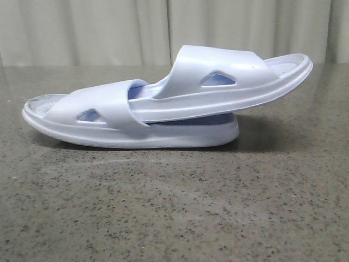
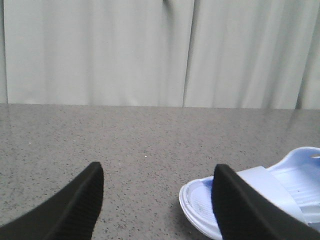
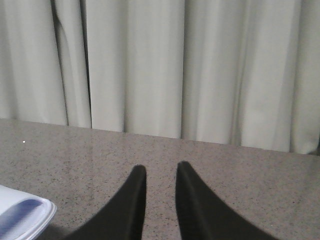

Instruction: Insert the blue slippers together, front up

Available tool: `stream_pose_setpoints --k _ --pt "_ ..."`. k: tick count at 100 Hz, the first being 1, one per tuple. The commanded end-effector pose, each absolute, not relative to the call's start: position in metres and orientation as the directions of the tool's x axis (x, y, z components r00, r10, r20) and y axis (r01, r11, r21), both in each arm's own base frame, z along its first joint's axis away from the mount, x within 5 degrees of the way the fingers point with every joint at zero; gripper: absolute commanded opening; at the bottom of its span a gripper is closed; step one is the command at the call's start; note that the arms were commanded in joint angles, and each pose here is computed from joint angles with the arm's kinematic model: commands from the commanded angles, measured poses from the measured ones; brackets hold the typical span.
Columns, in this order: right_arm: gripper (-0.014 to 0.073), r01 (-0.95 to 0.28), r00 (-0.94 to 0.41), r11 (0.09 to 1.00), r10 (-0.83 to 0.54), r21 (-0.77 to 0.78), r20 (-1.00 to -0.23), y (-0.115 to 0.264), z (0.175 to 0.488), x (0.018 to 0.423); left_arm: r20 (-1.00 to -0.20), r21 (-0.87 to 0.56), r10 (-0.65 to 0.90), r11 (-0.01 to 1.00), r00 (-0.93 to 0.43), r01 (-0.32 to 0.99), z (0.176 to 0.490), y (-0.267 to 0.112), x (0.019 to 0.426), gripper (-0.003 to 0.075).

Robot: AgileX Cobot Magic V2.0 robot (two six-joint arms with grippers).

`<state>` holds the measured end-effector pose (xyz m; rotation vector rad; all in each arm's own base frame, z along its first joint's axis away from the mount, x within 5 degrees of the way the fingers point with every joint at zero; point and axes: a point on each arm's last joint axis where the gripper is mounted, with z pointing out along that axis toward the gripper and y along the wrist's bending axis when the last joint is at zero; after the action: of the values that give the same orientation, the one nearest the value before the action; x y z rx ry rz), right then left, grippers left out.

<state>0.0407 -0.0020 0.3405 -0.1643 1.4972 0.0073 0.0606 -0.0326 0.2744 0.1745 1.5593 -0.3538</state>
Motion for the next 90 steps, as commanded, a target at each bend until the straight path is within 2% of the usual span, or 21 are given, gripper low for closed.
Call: stream_pose_setpoints --k 1,14,37,64,74,86,90 --pt "0.0104 -0.084 0.168 0.988 -0.111 -0.126 -0.98 -0.005 0.354 0.028 -0.988 -0.151 -0.153 0.918 -0.025 0.366 0.282 -0.034 0.059 0.0414" --pt "0.0104 -0.091 0.187 0.991 -0.077 -0.096 -0.979 -0.007 0.343 0.018 -0.99 -0.136 -0.141 0.907 -0.017 0.399 0.283 -0.035 0.058 0.0413" --pt "0.0103 -0.127 0.113 0.991 -0.032 -0.046 -0.993 -0.004 0.301 0.023 -0.982 -0.167 -0.186 0.938 0.033 0.304 0.287 -0.025 0.061 0.0412" --pt "0.0097 -0.125 0.066 0.991 -0.041 -0.049 -0.997 -0.004 0.29 0.027 -0.982 -0.168 -0.189 0.908 0.019 0.384 0.288 -0.03 0.059 0.0397" --pt "0.0066 -0.127 0.09 0.99 -0.043 -0.054 -0.995 -0.003 0.292 0.027 -0.982 -0.168 -0.189 0.908 0.019 0.384 0.288 -0.03 0.059 0.0291" --pt "-0.0085 -0.127 0.088 0.99 -0.043 -0.054 -0.995 -0.003 0.292 0.027 -0.982 -0.168 -0.189 0.909 0.019 0.382 0.288 -0.03 0.059 0.011" --pt "-0.0106 -0.127 0.088 0.99 -0.043 -0.054 -0.995 -0.003 0.292 0.027 -0.982 -0.168 -0.189 0.909 0.019 0.382 0.288 -0.03 0.059 0.0044"
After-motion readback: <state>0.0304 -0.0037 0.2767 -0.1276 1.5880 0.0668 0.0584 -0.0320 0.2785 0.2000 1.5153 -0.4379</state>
